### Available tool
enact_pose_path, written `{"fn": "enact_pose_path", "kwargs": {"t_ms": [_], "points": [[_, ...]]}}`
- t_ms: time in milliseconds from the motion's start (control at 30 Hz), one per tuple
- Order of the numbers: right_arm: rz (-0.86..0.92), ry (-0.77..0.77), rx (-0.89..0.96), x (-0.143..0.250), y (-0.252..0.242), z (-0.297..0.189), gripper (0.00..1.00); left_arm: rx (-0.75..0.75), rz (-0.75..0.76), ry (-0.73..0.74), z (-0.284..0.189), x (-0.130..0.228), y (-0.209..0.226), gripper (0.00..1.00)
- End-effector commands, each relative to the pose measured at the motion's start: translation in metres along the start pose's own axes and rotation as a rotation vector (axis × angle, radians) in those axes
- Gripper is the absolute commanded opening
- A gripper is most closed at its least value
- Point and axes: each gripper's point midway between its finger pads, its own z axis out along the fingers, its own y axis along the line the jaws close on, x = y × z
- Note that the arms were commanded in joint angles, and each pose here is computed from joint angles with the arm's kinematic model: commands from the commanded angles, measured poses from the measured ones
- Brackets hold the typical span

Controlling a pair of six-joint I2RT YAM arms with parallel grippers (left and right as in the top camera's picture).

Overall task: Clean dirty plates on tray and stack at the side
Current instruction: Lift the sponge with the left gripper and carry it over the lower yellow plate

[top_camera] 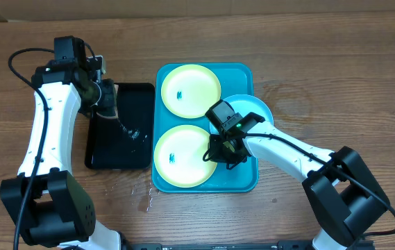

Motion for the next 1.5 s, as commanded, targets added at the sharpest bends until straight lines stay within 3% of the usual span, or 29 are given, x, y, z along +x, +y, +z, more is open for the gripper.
{"fn": "enact_pose_path", "kwargs": {"t_ms": [0,67,167,233,267,367,833,967,1233,1333,1467], "points": [[-0.002,0.000,0.010,0.002,-0.001,0.004,0.07,0.015,0.009,0.005,0.002,0.001,0.000,0.04],[-0.004,-0.006,0.005,0.000,0.000,0.004,0.09,0.036,0.016,0.005,0.002,0.001,-0.007,0.04],[-0.005,-0.013,-0.002,-0.002,0.002,0.004,0.22,0.041,0.025,0.008,0.003,0.002,-0.011,0.04],[-0.006,-0.016,-0.005,-0.002,0.003,0.004,0.22,0.042,0.025,0.011,0.003,0.003,-0.011,0.04],[-0.006,-0.016,-0.005,-0.002,0.003,0.004,0.22,0.042,0.027,0.013,0.004,0.004,-0.012,0.04],[-0.006,-0.023,0.004,-0.003,0.001,0.004,0.04,0.040,0.025,0.018,0.005,0.005,-0.012,0.04],[0.033,-0.030,0.018,-0.004,-0.002,0.004,0.04,-0.005,-0.017,-0.071,0.001,-0.018,-0.005,0.04],[0.048,-0.027,0.021,-0.003,-0.002,0.004,0.04,0.084,-0.013,-0.086,-0.008,-0.024,-0.022,0.04],[0.049,-0.023,0.024,-0.002,-0.003,0.004,0.05,0.211,0.007,0.003,-0.010,-0.002,-0.063,0.04],[0.049,-0.023,0.024,-0.002,-0.003,0.004,0.06,0.330,0.040,0.087,-0.015,0.019,-0.098,0.04],[0.049,-0.021,0.026,-0.002,-0.004,0.004,0.06,0.320,0.055,0.208,-0.015,0.053,-0.121,0.04]]}}
